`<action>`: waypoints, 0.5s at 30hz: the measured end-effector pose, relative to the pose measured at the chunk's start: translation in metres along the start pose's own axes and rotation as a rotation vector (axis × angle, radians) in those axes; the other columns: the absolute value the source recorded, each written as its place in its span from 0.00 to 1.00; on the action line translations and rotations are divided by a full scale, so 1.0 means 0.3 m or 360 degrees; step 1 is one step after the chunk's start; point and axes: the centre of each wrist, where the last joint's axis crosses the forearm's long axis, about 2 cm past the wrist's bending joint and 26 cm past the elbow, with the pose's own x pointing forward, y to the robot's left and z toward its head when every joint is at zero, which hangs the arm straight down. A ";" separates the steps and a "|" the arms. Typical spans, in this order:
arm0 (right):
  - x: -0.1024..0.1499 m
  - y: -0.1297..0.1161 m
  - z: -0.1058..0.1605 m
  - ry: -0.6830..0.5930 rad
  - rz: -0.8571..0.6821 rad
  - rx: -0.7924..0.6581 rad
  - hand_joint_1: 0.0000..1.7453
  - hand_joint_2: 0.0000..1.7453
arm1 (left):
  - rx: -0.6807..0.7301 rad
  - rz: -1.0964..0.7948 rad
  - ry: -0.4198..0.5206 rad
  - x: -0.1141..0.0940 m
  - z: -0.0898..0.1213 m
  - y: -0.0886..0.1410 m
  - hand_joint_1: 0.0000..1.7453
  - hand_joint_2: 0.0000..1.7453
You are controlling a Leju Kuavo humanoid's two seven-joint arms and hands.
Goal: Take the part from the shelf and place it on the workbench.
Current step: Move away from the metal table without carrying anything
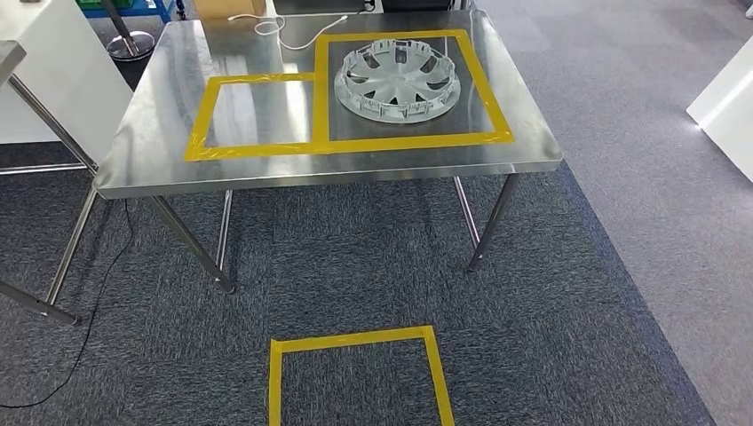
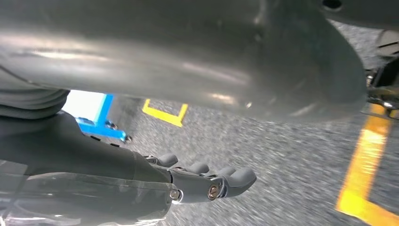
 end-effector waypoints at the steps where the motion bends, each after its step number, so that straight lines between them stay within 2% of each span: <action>1: -0.001 -0.003 0.000 0.0000 0.0001 -0.0004 0.00 0.00 | -0.0007 0.0001 0.0001 0.000 0.000 -0.003 0.00 0.00; 15: -0.022 -0.020 -0.001 0.0113 0.0022 0.0010 0.00 0.00 | -0.0077 -0.0015 0.0049 -0.008 0.000 -0.052 0.00 0.00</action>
